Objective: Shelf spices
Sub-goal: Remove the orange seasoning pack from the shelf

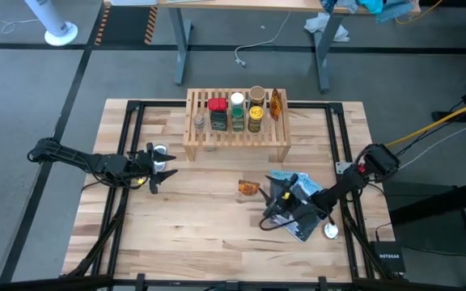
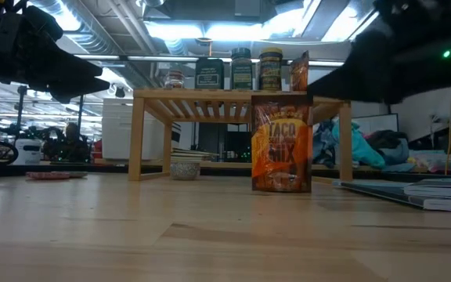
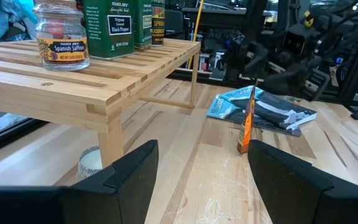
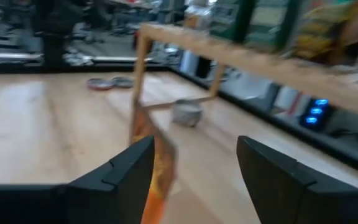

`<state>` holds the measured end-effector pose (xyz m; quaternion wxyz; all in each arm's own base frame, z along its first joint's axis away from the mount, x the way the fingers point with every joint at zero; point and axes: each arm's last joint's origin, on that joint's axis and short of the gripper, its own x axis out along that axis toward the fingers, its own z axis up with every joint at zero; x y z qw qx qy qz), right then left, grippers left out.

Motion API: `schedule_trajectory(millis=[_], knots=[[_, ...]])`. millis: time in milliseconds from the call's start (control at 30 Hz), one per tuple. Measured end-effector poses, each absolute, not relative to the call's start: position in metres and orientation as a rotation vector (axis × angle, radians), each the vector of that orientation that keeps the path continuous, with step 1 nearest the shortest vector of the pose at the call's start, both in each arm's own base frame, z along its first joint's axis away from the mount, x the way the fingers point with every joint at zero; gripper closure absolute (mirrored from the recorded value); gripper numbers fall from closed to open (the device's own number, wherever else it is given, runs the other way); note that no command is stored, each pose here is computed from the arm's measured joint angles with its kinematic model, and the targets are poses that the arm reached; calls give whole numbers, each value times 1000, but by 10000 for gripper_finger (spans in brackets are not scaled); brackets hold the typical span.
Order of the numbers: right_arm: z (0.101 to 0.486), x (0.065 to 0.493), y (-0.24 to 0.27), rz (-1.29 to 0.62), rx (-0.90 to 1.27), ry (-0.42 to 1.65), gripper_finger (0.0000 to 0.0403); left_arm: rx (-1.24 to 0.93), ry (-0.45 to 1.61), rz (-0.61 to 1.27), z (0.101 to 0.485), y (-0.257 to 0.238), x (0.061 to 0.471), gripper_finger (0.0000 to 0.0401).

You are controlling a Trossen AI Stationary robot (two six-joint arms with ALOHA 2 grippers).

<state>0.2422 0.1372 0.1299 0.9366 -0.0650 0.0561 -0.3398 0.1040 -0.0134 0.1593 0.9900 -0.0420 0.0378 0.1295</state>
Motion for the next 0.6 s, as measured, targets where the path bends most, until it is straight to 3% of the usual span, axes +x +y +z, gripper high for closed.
schedule_trajectory(millis=[333,600], knots=[[171,233,124,-943,-258,135,168,-85,75,259,160,-13,104,160],[197,227,78,-1049,-224,127,168,-85,75,260,160,-13,104,160]])
